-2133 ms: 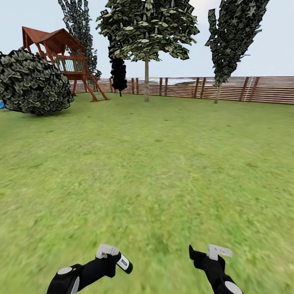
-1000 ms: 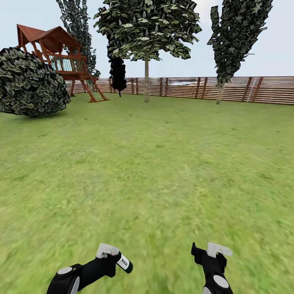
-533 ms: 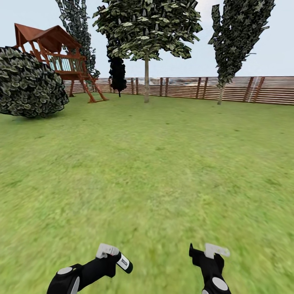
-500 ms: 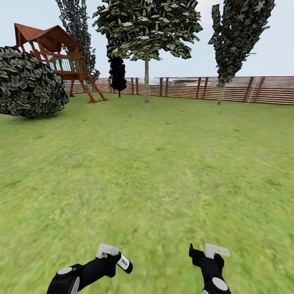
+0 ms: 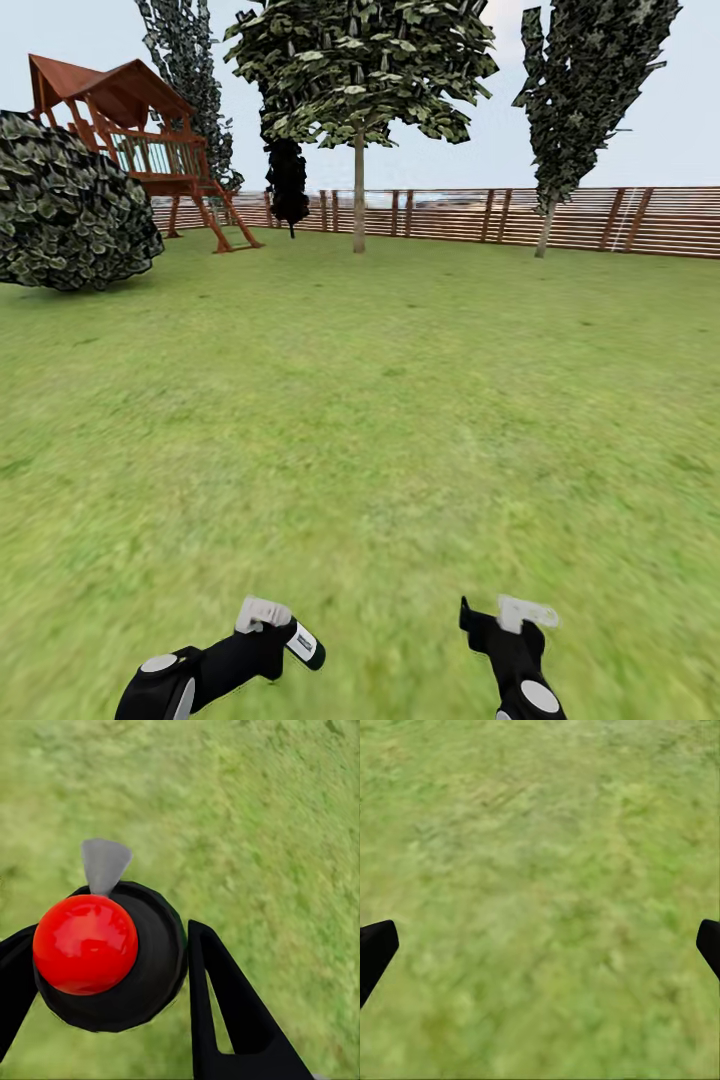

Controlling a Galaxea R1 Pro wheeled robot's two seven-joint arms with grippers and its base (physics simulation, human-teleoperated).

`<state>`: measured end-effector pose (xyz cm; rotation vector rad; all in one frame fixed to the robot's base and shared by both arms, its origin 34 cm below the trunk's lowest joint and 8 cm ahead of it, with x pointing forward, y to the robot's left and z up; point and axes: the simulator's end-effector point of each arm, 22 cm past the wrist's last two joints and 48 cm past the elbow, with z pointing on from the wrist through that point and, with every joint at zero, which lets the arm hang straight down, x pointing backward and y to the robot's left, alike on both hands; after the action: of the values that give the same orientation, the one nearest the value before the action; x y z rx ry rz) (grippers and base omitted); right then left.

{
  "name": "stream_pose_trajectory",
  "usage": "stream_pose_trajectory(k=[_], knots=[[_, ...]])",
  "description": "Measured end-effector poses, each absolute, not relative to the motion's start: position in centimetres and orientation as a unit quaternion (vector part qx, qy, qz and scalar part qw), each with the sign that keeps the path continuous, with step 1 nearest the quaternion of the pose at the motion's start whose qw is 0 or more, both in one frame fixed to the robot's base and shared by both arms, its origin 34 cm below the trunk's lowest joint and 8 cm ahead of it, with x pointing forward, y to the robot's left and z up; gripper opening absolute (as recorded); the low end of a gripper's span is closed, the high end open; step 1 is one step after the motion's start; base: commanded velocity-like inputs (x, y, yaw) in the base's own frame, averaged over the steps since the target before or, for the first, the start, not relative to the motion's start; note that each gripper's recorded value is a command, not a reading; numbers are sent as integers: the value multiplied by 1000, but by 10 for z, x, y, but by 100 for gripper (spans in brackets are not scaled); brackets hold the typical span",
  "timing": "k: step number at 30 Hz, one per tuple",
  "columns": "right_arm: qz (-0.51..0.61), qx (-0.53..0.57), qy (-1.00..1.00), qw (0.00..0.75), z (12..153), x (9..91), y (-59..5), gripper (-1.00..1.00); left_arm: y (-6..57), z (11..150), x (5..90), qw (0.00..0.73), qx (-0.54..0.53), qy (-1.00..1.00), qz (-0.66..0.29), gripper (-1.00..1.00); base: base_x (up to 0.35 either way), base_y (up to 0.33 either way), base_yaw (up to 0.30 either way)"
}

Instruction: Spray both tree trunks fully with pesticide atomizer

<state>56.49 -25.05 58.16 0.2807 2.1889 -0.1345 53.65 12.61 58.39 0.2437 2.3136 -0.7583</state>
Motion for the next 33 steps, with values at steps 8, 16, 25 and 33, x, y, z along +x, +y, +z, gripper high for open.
stream_pose_trajectory(k=[8, 16, 25, 33], knots=[[56, 49, 878, 472, 584, 576, -212, 100, 126, 584, 536, 340, 93, 889, -292, -100, 342, 0, 0], [51, 72, 876, 475, 583, 579, -231, 100, 126, 584, 536, 340, 93, 889, -292, -100, 342, 0, 0], [38, 90, 875, 475, 583, 581, -246, 100, 126, 584, 536, 340, 93, 889, -292, -100, 342, 0, 0], [34, 89, 875, 474, 583, 580, -247, 100, 126, 584, 536, 340, 93, 889, -292, -100, 342, 0, 0]])
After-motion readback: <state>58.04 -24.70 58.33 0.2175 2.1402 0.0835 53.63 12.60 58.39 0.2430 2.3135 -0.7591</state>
